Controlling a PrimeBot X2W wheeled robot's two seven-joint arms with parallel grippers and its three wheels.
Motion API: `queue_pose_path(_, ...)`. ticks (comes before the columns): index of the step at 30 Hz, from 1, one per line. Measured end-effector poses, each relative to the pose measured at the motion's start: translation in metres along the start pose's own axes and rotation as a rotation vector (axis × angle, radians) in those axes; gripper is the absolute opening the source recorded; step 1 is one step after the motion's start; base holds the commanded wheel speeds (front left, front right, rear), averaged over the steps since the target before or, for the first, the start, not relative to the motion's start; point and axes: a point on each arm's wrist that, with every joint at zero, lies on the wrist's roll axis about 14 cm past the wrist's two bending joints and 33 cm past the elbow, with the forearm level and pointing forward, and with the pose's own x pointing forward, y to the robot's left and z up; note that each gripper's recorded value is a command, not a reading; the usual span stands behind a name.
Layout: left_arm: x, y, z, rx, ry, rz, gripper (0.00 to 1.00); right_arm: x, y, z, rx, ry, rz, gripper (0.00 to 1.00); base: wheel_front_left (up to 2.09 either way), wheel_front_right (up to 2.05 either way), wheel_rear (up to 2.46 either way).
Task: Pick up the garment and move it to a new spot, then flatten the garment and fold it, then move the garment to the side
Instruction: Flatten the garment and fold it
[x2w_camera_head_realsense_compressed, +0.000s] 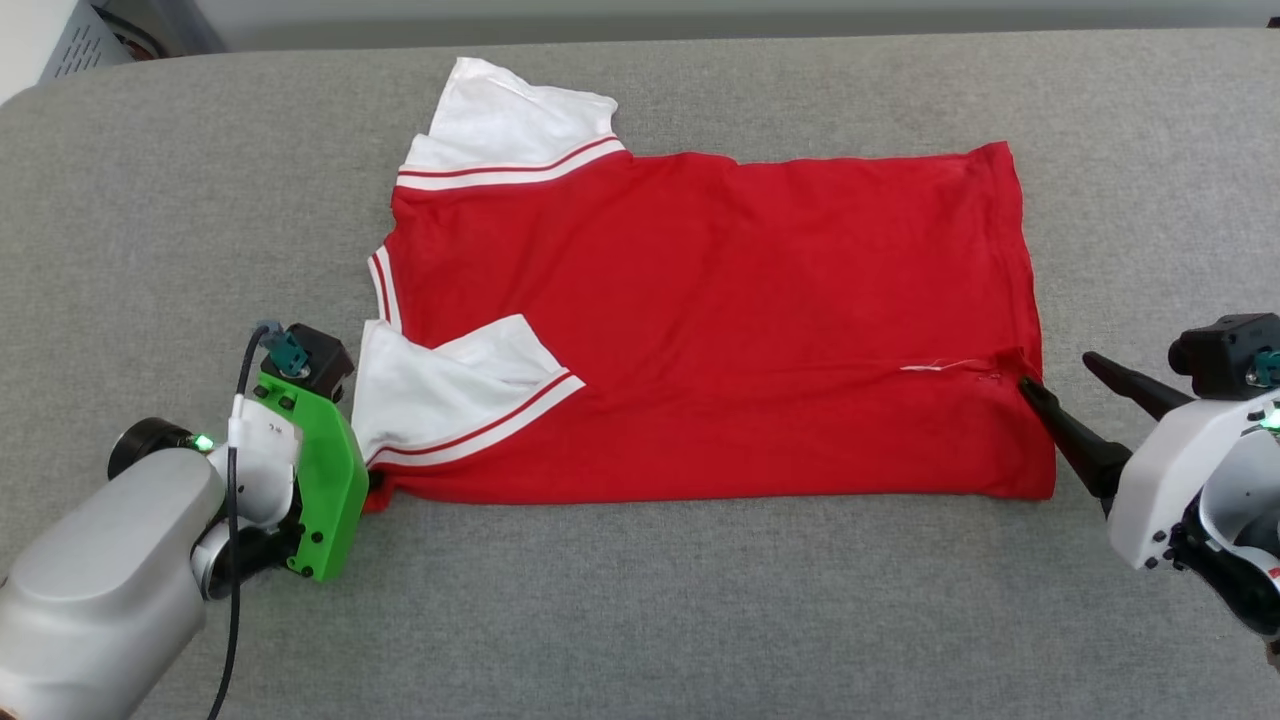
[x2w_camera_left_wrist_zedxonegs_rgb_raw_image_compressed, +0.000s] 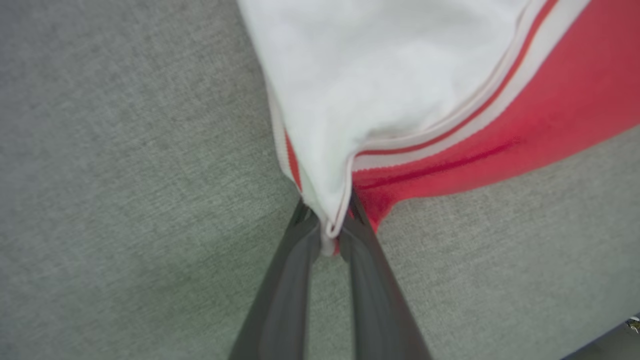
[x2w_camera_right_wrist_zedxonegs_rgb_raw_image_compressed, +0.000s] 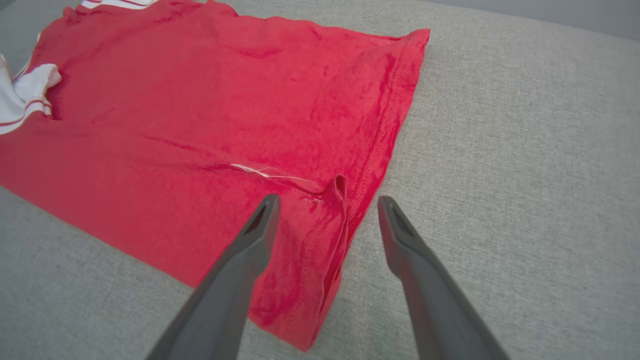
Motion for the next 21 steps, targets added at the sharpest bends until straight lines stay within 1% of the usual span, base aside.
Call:
queue_pose_path(5, -0.011, -0.006, 0.009, 0.017, -0.093, 0.001, 0.0, -0.01, -0.004, 0.018, -0.092, 0.033, 0.003, 1.0, 0.0, 0.0, 0.0)
queue_pose_path(8, -0.018, -0.011, 0.013, 0.026, -0.144, -0.006, 0.0, -0.013, -0.006, 0.022, -0.12, 0.113, 0.009, 1.0, 0.0, 0.0, 0.0)
queue_pose_path(13, -0.027, -0.017, 0.022, 0.041, -0.212, -0.013, 0.0, -0.017, -0.012, -0.002, -0.12, 0.329, 0.003, 1.0, 0.0, 0.0, 0.0)
queue_pose_path(17, -0.026, -0.018, 0.024, 0.058, -0.223, -0.003, 0.0, -0.01, -0.011, -0.027, -0.087, 0.438, 0.006, 1.0, 0.0, 0.0, 0.0)
queue_pose_path(21, -0.021, -0.018, 0.02, 0.054, -0.213, -0.008, 0.0, -0.001, -0.002, -0.059, -0.06, 0.53, 0.024, 1.0, 0.0, 0.0, 0.0)
